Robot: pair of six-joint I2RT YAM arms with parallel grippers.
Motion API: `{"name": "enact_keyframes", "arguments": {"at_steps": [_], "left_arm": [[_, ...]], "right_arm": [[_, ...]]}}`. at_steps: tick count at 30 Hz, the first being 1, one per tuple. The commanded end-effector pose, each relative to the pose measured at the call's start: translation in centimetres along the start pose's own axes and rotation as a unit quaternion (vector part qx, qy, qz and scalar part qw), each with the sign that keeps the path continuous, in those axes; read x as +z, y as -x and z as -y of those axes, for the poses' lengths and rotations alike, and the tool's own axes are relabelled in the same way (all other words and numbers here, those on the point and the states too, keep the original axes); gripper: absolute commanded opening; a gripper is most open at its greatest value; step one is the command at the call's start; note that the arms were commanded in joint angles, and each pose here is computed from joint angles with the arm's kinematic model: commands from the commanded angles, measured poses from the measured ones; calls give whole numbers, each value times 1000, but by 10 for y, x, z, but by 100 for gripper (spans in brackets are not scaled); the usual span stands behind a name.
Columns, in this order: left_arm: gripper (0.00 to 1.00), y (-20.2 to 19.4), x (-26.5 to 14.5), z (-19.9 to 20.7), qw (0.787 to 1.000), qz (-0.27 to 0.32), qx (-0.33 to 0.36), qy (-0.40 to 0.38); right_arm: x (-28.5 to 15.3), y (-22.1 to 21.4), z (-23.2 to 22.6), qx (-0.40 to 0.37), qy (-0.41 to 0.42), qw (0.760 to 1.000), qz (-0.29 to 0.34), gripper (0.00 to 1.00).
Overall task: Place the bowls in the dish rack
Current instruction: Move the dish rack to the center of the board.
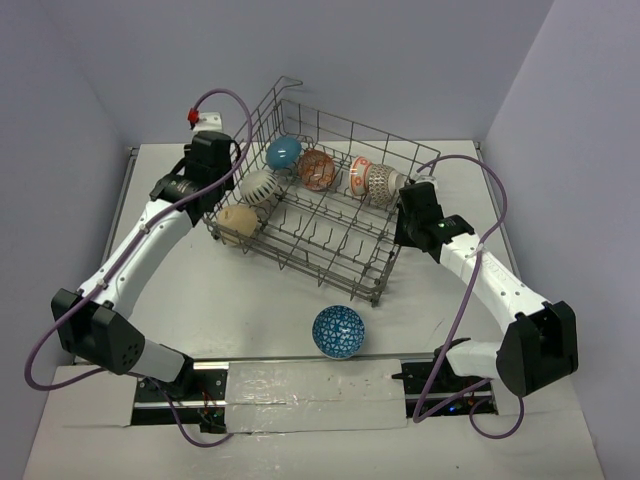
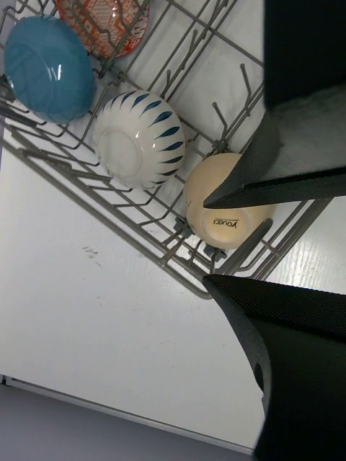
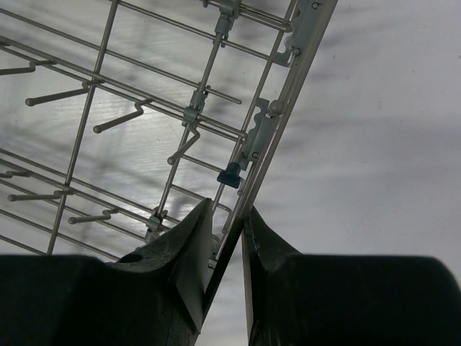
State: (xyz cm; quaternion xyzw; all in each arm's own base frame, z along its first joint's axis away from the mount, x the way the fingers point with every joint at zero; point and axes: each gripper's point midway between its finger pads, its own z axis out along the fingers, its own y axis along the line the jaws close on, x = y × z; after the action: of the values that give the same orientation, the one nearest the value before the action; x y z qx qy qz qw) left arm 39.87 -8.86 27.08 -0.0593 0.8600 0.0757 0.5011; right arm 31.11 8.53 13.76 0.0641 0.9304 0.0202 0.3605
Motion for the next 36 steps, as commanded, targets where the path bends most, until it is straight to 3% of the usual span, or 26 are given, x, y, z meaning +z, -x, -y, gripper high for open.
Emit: {"name": "enact_keyframes", "arguments": {"at_steps": [1, 16, 25, 28, 29, 30, 31, 33, 36], "left_arm": [[47, 18, -1, -13, 999, 33, -25, 9], [52, -10, 32, -33, 999, 3, -51, 5], [51, -19, 45, -20, 998, -21, -52, -28], [37, -25, 50, -20, 998, -33, -49, -26], [29, -26, 51, -20, 998, -36, -49, -25], [12, -27, 52, -21, 998, -37, -50, -23], [5, -28, 52, -20, 998, -37, -50, -22], [0, -29, 51, -21, 998, -38, -50, -23], [0, -31, 50, -20, 998, -40, -51, -26]], "right_arm": [[-18, 42, -37, -30, 86, 994, 63, 26], [-17, 40, -38, -38, 88, 994, 51, 29], [-16, 39, -39, -41, 91, 994, 52, 30], [-15, 39, -39, -41, 93, 993, 53, 31], [-14, 39, -40, -42, 93, 993, 51, 31], [-14, 39, -40, -42, 93, 993, 52, 31], [-14, 40, -40, -43, 93, 993, 52, 30], [-12, 42, -42, -44, 93, 993, 50, 25], [-10, 43, -42, -45, 91, 994, 47, 7]]}}
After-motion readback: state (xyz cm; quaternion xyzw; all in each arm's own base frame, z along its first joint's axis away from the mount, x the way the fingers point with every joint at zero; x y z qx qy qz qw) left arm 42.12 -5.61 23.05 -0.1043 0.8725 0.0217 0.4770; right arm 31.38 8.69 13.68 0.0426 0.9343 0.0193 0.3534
